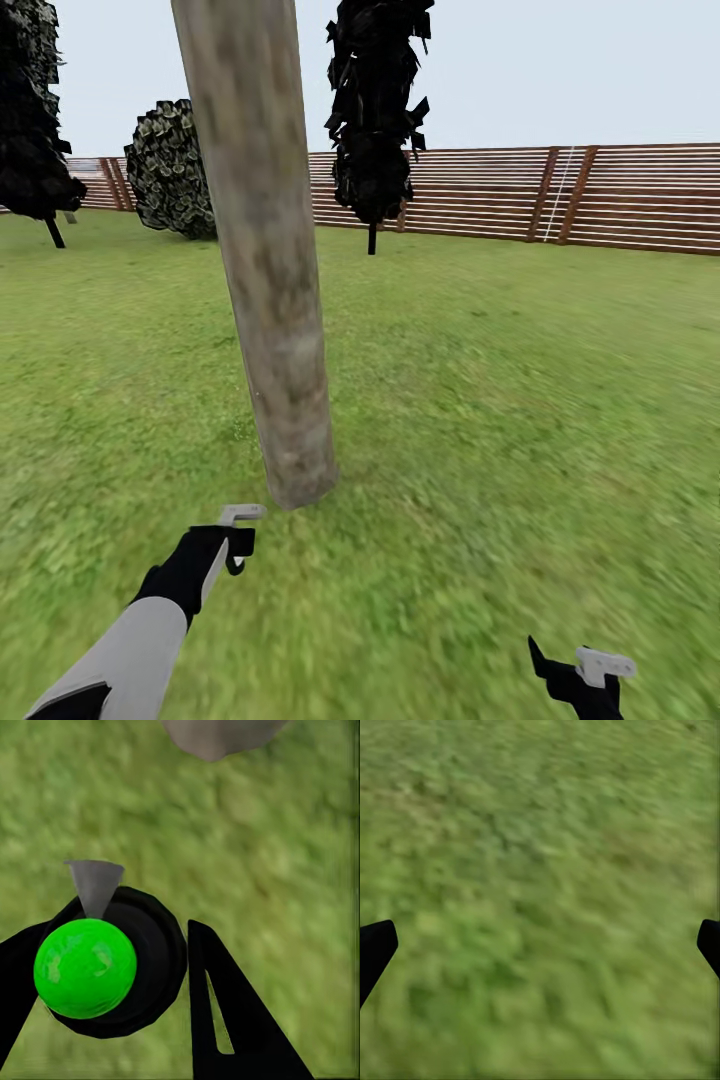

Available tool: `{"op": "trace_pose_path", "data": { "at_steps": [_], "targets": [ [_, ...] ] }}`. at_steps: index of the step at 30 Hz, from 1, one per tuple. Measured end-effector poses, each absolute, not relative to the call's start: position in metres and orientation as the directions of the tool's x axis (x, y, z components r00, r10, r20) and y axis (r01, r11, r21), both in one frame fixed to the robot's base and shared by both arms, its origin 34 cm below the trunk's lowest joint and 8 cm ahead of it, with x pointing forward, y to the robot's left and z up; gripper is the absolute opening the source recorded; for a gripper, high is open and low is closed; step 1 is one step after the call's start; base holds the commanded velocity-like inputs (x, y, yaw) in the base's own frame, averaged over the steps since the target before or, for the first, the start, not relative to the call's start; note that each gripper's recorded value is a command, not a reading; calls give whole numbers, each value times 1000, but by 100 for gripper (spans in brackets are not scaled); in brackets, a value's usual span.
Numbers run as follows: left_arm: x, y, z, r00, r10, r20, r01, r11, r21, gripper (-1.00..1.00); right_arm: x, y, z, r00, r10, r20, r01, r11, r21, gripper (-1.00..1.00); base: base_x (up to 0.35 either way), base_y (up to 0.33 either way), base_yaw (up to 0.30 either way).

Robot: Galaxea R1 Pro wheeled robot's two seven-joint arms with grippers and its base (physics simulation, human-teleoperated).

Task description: In the garden, pick up the pesticide atomizer on the floor and spray pesticide onto both trees until each tree trunk is fully covered.

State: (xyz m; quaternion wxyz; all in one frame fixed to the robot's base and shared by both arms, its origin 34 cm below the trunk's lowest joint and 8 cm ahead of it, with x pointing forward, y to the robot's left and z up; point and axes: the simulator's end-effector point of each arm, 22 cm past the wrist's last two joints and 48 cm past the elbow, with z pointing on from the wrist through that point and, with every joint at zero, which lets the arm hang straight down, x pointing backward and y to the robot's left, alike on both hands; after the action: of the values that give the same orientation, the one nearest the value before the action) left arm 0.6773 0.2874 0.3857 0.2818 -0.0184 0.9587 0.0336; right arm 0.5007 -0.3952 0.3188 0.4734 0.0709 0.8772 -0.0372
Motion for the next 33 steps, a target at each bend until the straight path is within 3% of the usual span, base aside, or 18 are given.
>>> {"op": "trace_pose_path", "data": {
  "at_steps": [6, 10, 12, 15, 18, 22, 24, 29, 33],
  "targets": [
    [680, 205, 389, -841, 9, -541, 24, 1000, -20, -100, 501, -395, 319, -542, 90, -836, 159, 987, 3, 100, 0, 0, 0],
    [682, 214, 392, -844, 30, -535, 31, 999, 8, -100, 501, -395, 319, -542, 90, -836, 159, 987, 3, 100, 0, 0, 0],
    [677, 269, 390, -867, 31, -498, -7, 997, 73, -100, 501, -395, 319, -542, 89, -836, 159, 987, 3, 100, 0, 0, 0],
    [676, 300, 391, -871, 23, -490, -31, 994, 103, -100, 501, -395, 319, -542, 90, -836, 159, 987, 3, 100, 0, 0, 0],
    [671, 288, 386, -877, 17, -481, -26, 996, 83, -100, 501, -395, 319, -542, 90, -836, 159, 987, 3, 100, 0, 0, 0],
    [677, 206, 392, -864, 100, -493, 91, 995, 43, -100, 501, -395, 319, -542, 90, -836, 160, 987, 3, 100, 0, 0, 0],
    [680, 195, 396, -857, 129, -498, 119, 992, 51, -100, 501, -395, 319, -542, 90, -836, 159, 987, 3, 100, 0, 0, 0],
    [688, 204, 405, -845, 141, -516, 118, 990, 76, -100, 501, -395, 319, -542, 90, -836, 159, 987, 3, 100, 0, 0, 0],
    [701, 255, 433, -846, 113, -521, 53, 990, 130, -100, 501, -395, 319, -542, 90, -836, 159, 987, 3, 100, 0, 0, 0]
  ]
}}
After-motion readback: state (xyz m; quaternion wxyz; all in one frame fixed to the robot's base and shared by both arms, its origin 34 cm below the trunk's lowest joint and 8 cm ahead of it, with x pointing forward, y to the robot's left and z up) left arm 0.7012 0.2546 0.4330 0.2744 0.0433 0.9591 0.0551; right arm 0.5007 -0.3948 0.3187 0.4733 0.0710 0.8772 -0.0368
